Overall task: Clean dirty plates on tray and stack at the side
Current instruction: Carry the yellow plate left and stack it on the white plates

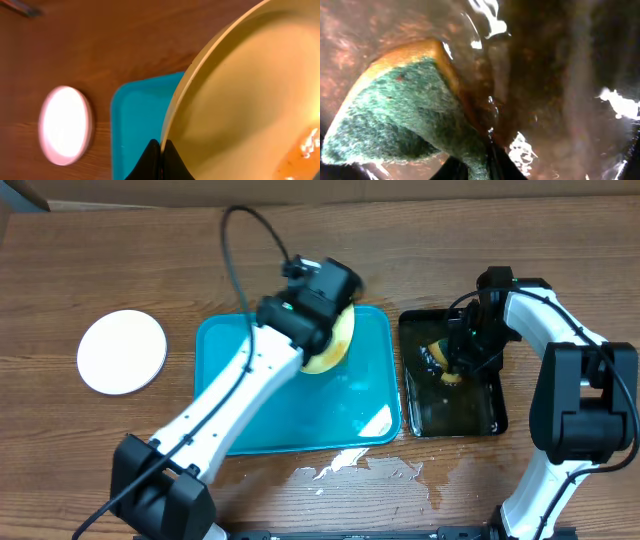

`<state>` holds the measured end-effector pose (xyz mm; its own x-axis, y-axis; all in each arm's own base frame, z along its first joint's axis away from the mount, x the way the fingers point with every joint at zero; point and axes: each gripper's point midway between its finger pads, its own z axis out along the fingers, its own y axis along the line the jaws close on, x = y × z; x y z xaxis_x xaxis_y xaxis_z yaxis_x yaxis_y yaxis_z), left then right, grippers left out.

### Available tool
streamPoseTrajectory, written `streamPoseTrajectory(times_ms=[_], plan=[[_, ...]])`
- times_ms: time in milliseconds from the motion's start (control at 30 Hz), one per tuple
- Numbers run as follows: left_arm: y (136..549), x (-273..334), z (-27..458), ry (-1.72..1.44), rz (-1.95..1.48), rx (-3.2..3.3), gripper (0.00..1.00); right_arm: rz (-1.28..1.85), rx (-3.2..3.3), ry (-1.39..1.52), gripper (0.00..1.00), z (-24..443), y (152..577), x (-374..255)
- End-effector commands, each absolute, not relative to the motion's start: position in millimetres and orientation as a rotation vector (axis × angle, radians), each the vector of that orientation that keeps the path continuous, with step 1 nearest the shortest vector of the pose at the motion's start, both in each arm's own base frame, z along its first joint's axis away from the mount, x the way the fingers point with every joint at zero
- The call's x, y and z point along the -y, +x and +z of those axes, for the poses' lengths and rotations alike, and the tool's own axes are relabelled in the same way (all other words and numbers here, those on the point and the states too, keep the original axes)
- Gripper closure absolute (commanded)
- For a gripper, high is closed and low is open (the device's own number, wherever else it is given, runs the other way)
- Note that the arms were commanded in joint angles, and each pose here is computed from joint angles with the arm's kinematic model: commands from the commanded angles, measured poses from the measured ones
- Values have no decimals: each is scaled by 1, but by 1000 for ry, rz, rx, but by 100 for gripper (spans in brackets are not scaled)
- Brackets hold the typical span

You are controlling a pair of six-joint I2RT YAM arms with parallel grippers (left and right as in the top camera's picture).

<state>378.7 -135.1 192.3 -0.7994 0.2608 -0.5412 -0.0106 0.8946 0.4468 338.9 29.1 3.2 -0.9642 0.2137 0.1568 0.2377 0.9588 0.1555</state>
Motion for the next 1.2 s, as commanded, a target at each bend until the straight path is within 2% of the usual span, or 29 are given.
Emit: streamPoseTrajectory(times_ms=[0,233,300,400,600,733,1000,1167], plan=[[382,134,234,166,830,-2199,96,-38,2988,-406,79,-1,334,-2],[361,167,264,242,935,-2004,96,-39,2994,-407,41,-1,335,-2],[353,180,263,261,905,-1991,96,-39,2994,-407,34,-1,335,-2],[339,192,273,231,896,-1912,96,-39,2994,-407,17,-1,335,-2],[338,190,271,209,888,-1914,96,-49,2993,-407,0,-1,335,-3],[332,197,257,308,871,-1987,96,-56,2993,-407,0,-1,336,-4],[346,181,233,145,739,-2127,96,-55,2996,-407,0,-1,336,-4],[365,140,215,20,664,-2306,96,-56,3005,-408,0,-2,338,-4]])
